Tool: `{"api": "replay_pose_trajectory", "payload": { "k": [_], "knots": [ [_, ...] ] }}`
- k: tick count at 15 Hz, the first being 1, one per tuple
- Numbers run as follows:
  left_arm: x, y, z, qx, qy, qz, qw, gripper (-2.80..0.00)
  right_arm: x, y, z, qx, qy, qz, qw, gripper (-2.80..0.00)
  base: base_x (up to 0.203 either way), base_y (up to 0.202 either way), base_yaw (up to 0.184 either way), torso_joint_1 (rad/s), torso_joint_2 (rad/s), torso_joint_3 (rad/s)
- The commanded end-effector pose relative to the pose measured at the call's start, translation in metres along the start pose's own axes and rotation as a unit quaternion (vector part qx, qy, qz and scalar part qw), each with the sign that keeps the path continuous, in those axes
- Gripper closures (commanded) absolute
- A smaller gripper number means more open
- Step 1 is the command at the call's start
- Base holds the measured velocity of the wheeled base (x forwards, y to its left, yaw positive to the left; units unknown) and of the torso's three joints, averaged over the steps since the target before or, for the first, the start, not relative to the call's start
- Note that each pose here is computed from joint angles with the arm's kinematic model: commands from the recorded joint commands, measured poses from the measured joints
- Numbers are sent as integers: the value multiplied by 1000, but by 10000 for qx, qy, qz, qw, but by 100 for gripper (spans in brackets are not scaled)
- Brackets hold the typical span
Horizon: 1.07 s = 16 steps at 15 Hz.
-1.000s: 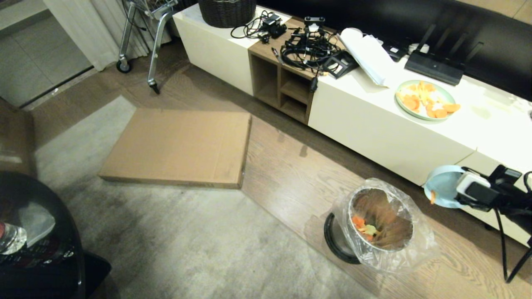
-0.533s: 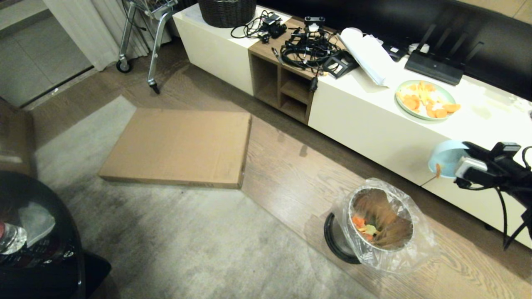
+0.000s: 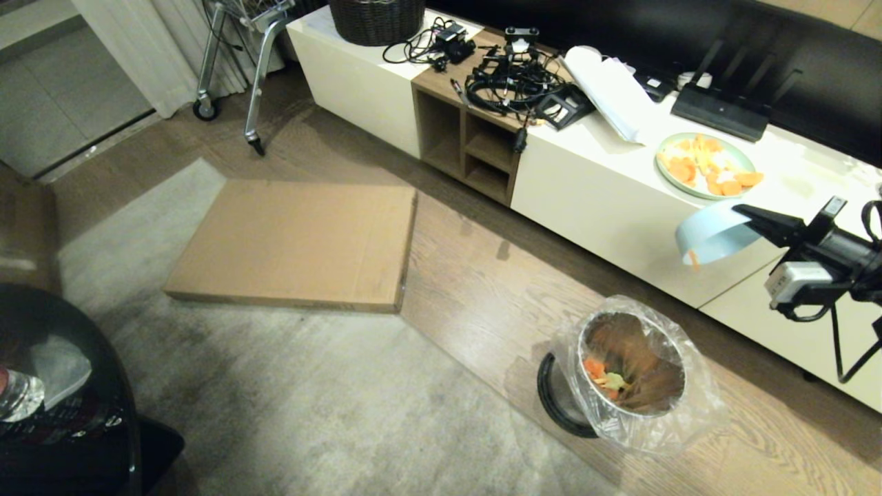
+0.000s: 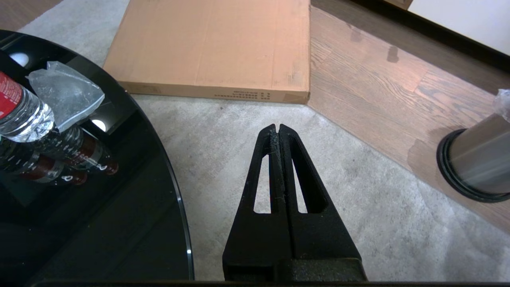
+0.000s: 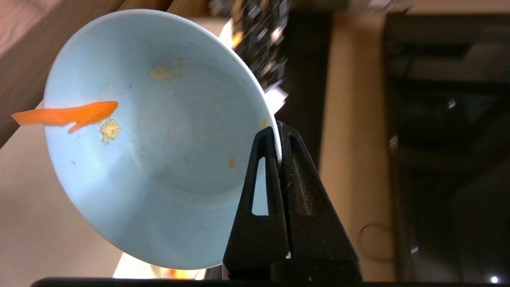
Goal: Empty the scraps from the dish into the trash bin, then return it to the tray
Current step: Put the bowl back to the table
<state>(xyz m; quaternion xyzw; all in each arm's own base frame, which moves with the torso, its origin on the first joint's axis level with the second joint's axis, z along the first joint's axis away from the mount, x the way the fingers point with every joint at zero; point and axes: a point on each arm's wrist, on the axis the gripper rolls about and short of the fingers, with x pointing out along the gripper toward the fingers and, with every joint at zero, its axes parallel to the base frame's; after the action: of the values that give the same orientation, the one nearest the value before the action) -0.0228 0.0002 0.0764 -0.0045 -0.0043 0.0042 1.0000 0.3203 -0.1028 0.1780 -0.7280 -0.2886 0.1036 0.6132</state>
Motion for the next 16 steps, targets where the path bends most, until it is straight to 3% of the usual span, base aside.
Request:
{"api": "replay_pose_trajectory", "payload": {
  "k": [1, 5, 9, 12, 16],
  "knots": [
    [0, 0, 0, -1, -3, 3, 10000, 0, 3, -45, 18, -392, -281, -508, 9975, 0, 0, 0, 0, 0, 0, 0],
    [0, 0, 0, -1, -3, 3, 10000, 0, 12, -98, 51, 52, -702, -1088, 9916, 0, 0, 0, 0, 0, 0, 0],
    [0, 0, 0, -1, -3, 3, 10000, 0, 18, -126, 45, 231, -745, -1462, 9862, 0, 0, 0, 0, 0, 0, 0],
    [0, 0, 0, -1, -3, 3, 10000, 0, 30, -154, 33, -40, -859, -1867, 9786, 0, 0, 0, 0, 0, 0, 0],
    [0, 0, 0, -1, -3, 3, 10000, 0, 31, -182, 31, -125, -971, -2196, 9707, 0, 0, 0, 0, 0, 0, 0]
  ]
}}
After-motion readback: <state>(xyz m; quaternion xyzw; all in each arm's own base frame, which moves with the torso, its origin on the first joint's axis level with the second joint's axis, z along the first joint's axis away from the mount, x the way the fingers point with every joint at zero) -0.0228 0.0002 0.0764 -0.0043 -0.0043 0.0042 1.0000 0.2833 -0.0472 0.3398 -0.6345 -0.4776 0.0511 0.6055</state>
